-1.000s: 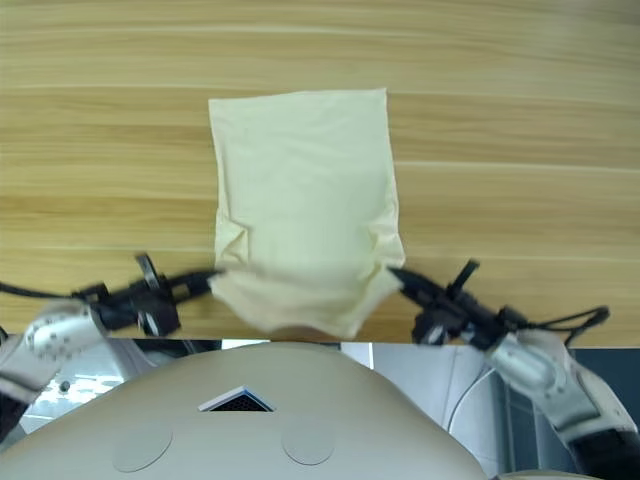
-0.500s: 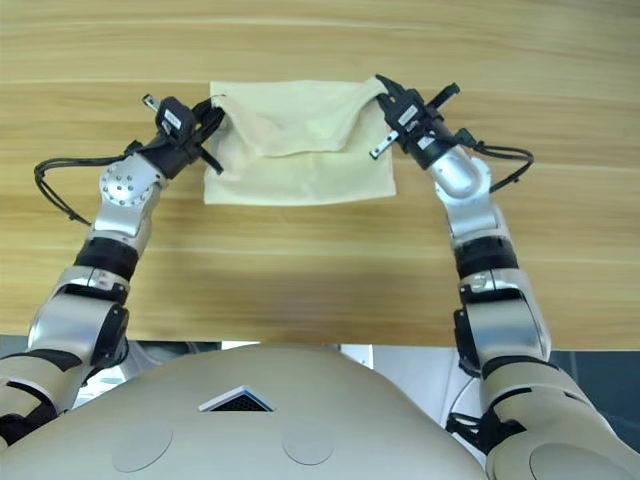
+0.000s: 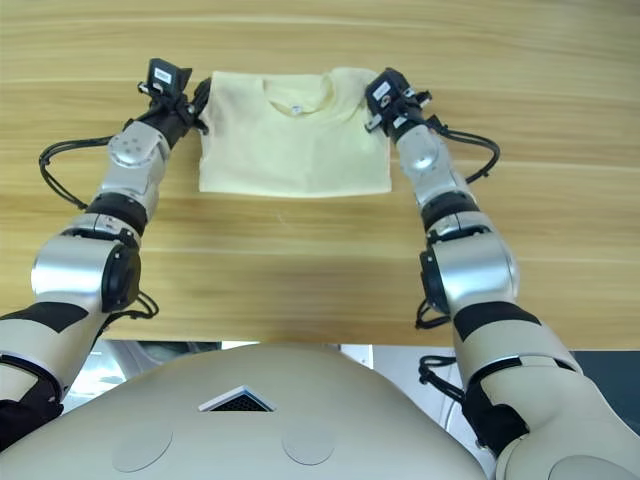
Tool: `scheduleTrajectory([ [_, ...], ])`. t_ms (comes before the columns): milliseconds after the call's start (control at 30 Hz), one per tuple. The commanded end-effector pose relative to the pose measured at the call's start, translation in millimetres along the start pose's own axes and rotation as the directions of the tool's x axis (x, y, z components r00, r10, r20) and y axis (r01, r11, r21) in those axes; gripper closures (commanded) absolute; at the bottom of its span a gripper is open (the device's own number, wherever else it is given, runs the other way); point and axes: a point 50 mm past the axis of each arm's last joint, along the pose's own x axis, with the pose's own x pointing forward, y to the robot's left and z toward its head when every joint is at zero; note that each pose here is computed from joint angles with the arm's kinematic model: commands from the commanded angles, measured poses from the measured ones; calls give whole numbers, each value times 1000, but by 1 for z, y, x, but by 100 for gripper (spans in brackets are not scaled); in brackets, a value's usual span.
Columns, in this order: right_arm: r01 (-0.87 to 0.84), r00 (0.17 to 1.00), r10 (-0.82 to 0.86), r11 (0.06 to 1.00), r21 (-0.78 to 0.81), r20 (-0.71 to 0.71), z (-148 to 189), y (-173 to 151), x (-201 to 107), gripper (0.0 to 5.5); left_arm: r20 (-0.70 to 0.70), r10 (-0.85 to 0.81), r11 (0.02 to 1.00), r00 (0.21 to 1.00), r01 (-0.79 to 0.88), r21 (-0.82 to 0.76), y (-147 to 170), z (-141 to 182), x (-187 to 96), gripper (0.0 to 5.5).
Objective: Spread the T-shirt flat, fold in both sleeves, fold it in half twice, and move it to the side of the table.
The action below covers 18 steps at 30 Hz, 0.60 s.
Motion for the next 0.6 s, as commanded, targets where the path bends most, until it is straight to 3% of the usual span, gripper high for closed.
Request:
scheduleTrajectory([
  [33,124,992,-116,974,192,-52,12,-13,10,278,-61,39,997,997,-43,-62,1,8,9,312],
  [167,197,979,-173,933,300,-104,15,-12,13,254,-125,60,995,990,-70,-75,-1,6,12,256],
  [267,250,967,-231,941,227,-104,10,-12,9,254,-91,132,987,987,-140,-84,10,7,9,209],
  [300,225,974,-221,963,152,-40,14,-5,9,254,-46,128,986,991,-132,-100,13,8,6,209],
  [433,30,984,-34,999,28,174,39,45,9,254,127,144,967,981,-112,-227,27,8,-8,209],
  [600,-162,969,193,969,-189,155,35,93,1,254,313,213,933,925,-97,-346,30,5,-26,209],
])
